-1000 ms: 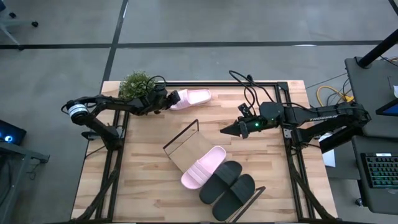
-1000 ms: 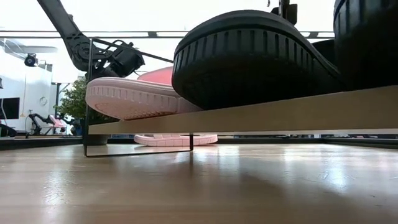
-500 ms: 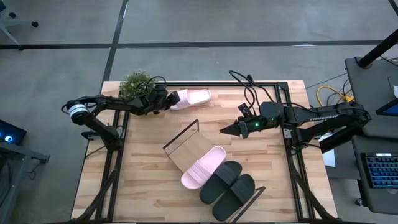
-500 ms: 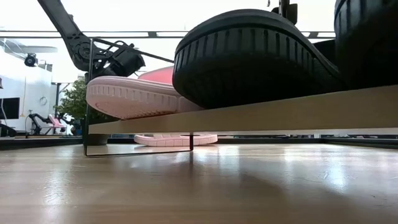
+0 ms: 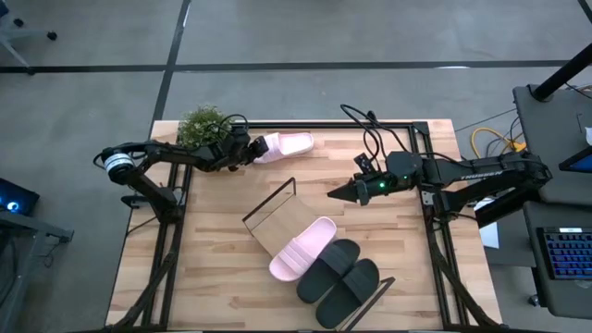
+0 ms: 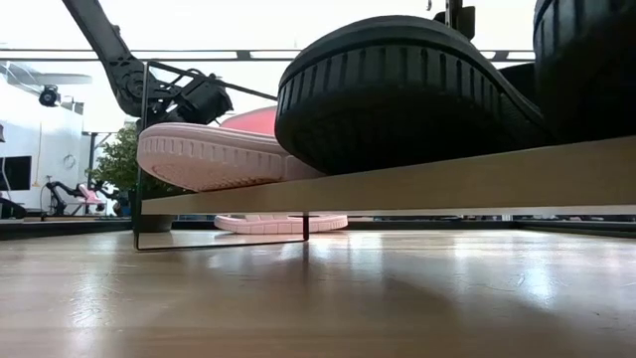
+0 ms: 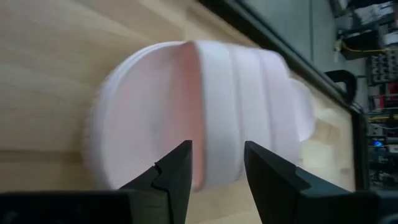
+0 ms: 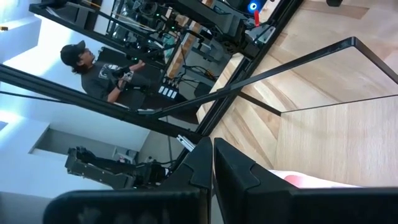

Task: Pick and place slides into the shelf
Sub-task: Put the pink slipper on the shelf beside the other pink slipper

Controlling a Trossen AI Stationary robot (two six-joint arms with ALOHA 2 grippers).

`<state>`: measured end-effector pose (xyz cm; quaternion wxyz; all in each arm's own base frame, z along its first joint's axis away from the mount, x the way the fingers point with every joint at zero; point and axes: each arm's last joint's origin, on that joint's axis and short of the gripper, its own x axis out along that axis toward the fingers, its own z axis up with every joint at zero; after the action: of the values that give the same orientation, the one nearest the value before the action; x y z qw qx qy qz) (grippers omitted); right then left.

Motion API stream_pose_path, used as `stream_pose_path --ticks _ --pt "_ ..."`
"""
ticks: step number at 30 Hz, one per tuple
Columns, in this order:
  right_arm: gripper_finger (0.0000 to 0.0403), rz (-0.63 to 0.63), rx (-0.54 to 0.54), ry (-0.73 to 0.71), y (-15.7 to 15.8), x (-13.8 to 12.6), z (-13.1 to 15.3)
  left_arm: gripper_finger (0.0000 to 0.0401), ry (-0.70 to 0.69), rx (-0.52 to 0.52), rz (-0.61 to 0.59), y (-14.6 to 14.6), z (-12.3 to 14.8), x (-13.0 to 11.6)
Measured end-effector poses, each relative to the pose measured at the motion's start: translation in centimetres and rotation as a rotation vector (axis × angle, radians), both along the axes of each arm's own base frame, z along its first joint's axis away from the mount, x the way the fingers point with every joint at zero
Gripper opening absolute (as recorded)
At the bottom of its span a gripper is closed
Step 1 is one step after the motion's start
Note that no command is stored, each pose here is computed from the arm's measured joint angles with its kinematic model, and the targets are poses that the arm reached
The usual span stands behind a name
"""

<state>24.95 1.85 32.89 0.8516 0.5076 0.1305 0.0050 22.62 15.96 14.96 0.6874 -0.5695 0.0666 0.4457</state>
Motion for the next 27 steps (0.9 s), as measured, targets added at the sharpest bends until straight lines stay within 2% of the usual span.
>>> stream_pose_path --ticks 5,12,18,21,24,27 --pt "0.0009 0.000 0.000 0.000 0.0 0.0 0.0 0.0130 -0.038 0.024 -0.025 0.3 -0.1 0.5" --pt "0.0009 0.000 0.000 0.000 0.0 0.0 0.0 0.0130 -0.080 -0.009 -0.047 0.6 -1.1 1.1" --pt "0.0009 0.000 0.000 0.000 0.0 0.0 0.0 0.0130 -0.195 0.061 -0.052 1.2 -0.8 2.0" --pt "0.0009 0.000 0.000 0.000 0.0 0.0 0.0 0.0129 -0.220 0.061 -0.041 1.3 -0.7 2.1" --pt "0.0009 0.000 0.000 0.000 0.0 0.0 0.0 0.0115 -0.218 0.063 -0.042 1.3 -0.7 2.1" --pt "0.0009 0.000 0.000 0.000 0.0 0.0 0.0 0.0076 -0.217 0.064 -0.042 1.3 -0.7 2.1"
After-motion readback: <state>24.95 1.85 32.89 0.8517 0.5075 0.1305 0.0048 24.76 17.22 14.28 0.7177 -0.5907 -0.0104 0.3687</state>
